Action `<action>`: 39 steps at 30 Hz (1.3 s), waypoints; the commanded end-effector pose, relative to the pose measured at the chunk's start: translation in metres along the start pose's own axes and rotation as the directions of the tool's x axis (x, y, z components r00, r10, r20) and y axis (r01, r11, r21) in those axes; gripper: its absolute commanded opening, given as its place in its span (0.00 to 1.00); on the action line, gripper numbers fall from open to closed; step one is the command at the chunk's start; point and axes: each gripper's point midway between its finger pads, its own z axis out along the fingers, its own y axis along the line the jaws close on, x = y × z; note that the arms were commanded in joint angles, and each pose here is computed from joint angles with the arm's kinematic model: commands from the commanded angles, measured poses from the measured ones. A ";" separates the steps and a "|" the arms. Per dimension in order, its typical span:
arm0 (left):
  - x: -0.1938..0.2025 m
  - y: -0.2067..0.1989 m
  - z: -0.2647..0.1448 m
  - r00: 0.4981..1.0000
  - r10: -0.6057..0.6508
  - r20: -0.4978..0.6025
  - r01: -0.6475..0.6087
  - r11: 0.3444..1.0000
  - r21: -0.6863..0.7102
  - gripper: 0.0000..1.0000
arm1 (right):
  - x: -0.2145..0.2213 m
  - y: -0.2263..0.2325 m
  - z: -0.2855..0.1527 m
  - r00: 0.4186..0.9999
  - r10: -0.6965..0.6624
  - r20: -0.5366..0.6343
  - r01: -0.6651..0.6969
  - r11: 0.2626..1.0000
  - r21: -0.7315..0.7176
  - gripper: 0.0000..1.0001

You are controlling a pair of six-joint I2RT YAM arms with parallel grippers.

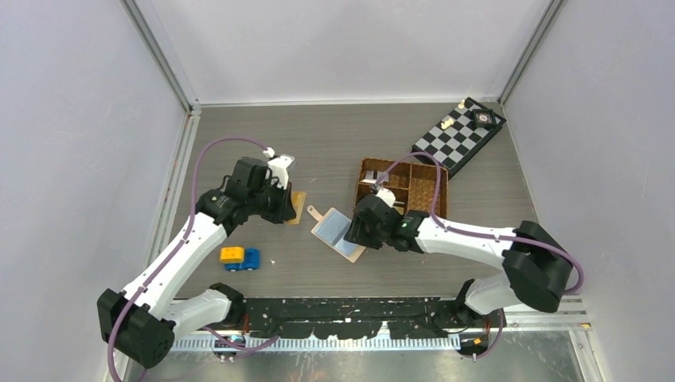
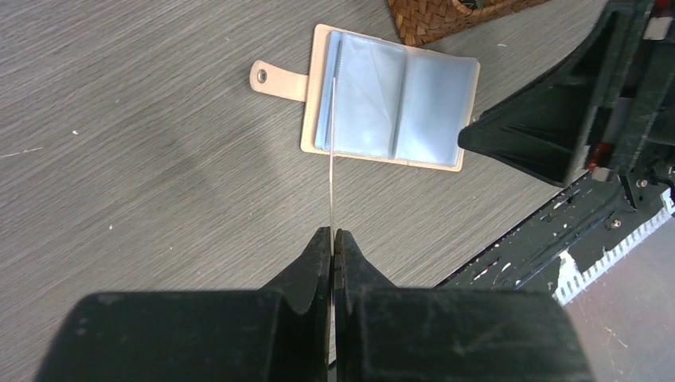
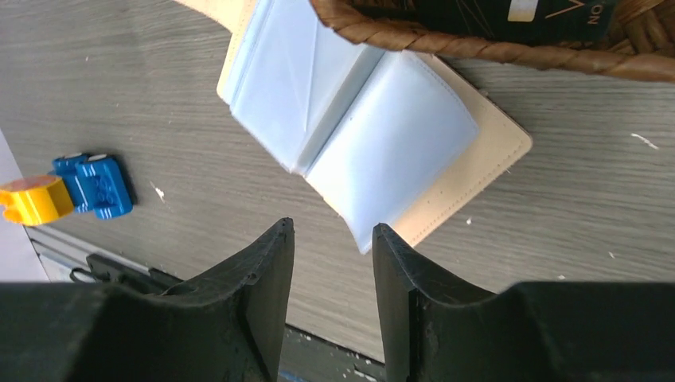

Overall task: Put the credit cards into the card holder
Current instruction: Insert the credit card into the card holder.

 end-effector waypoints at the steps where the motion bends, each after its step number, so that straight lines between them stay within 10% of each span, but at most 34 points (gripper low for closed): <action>1: -0.016 -0.001 -0.011 0.998 0.007 0.057 -0.006 1.000 -0.015 0.00 | -0.017 0.018 0.016 0.992 0.095 0.084 -0.092 0.995 -0.035 0.46; 39: -0.013 -0.003 -0.005 0.999 0.005 0.034 -0.005 1.000 0.003 0.00 | -0.006 -0.024 0.028 0.984 0.083 0.156 -0.105 0.985 0.138 0.39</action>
